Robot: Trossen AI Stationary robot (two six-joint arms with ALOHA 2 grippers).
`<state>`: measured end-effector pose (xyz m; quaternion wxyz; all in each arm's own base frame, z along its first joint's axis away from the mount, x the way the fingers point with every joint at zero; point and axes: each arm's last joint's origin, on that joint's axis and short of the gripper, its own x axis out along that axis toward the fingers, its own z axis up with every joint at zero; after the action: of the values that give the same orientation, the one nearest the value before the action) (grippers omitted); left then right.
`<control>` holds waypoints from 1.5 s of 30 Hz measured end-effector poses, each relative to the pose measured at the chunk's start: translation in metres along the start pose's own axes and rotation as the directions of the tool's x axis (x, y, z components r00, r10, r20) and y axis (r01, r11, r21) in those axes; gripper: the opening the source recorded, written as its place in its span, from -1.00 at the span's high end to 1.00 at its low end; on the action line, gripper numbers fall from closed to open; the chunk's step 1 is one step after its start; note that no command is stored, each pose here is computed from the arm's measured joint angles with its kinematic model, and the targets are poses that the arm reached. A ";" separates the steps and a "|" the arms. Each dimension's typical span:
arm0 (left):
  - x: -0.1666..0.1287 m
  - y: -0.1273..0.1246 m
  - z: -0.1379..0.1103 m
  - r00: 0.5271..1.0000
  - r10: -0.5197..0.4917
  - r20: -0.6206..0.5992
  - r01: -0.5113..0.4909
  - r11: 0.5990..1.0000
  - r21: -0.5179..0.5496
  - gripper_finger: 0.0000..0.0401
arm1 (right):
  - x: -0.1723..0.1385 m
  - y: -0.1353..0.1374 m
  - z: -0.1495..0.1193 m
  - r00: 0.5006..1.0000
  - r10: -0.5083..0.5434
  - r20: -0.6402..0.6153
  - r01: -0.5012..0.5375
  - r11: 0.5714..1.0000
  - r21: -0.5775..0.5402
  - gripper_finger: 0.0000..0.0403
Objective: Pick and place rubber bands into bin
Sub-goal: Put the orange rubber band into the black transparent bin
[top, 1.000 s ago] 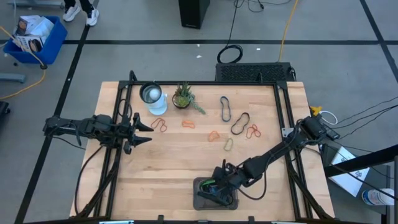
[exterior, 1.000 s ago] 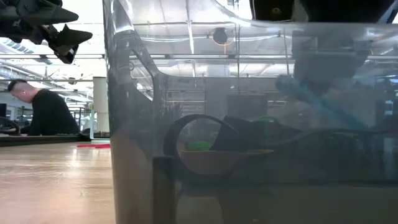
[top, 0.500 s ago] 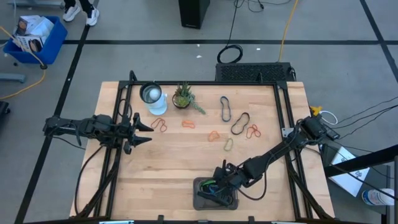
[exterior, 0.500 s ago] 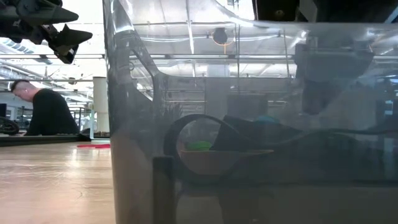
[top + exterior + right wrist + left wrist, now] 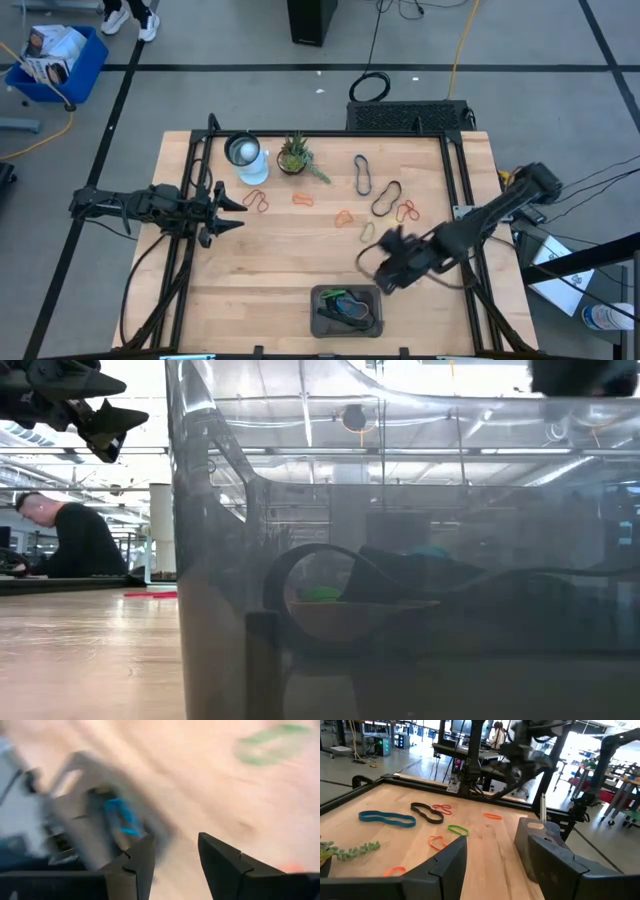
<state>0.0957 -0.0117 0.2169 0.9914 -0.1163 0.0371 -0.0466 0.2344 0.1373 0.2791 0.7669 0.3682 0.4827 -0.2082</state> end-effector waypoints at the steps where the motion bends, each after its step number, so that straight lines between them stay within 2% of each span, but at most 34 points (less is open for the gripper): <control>1: 0.000 0.000 0.000 1.000 0.000 0.000 0.000 1.000 0.000 -0.07 | -0.007 -0.008 -0.001 0.999 -0.047 -0.001 0.047 0.998 0.039 0.29; 6: 0.000 0.000 0.000 1.000 0.000 0.000 0.000 1.000 0.000 -0.07 | -0.017 -0.034 -0.006 0.964 -0.254 -0.081 0.265 0.940 0.214 0.28; 9: 0.000 0.000 0.000 1.000 0.000 0.000 0.000 1.000 0.000 -0.07 | -0.006 -0.041 -0.011 0.947 -0.293 -0.130 0.319 0.903 0.287 0.28; 12: 0.000 0.000 0.000 1.000 0.000 0.000 0.000 1.000 0.004 -0.07 | 0.012 -0.052 -0.020 0.920 -0.329 -0.212 0.389 0.831 0.398 0.29; 15: 0.000 0.000 0.000 1.000 0.000 0.000 0.000 1.000 0.005 -0.07 | 0.035 -0.069 -0.032 0.880 -0.335 -0.336 0.461 0.774 0.434 0.29; 17: 0.000 0.000 0.000 1.000 0.001 0.000 -0.001 1.000 0.005 -0.07 | 0.051 -0.078 -0.039 0.881 -0.306 -0.362 0.450 0.779 0.436 0.29; 21: 0.000 0.000 0.000 1.000 0.001 0.000 -0.001 1.000 0.006 -0.07 | 0.082 -0.091 -0.049 0.923 -0.173 -0.344 0.330 0.817 0.473 0.28; 25: 0.000 0.000 0.000 1.000 0.001 0.000 -0.001 1.000 0.008 -0.07 | 0.099 -0.106 -0.056 0.936 -0.110 -0.335 0.281 0.806 0.521 0.29; 30: 0.000 0.000 0.000 1.000 0.002 0.000 -0.002 1.000 0.008 -0.07 | 0.103 -0.115 -0.058 0.932 -0.130 -0.338 0.300 0.801 0.518 0.29; 45: 0.000 0.002 0.000 0.998 0.068 0.016 -0.068 0.998 0.007 -0.07 | 0.104 -0.116 -0.059 0.932 -0.130 -0.339 0.299 0.803 0.516 0.29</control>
<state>0.0958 -0.0097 0.2169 0.9931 -0.1118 0.0329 -0.0119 0.1685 0.1118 0.1284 0.5182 0.5447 0.5453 -0.3707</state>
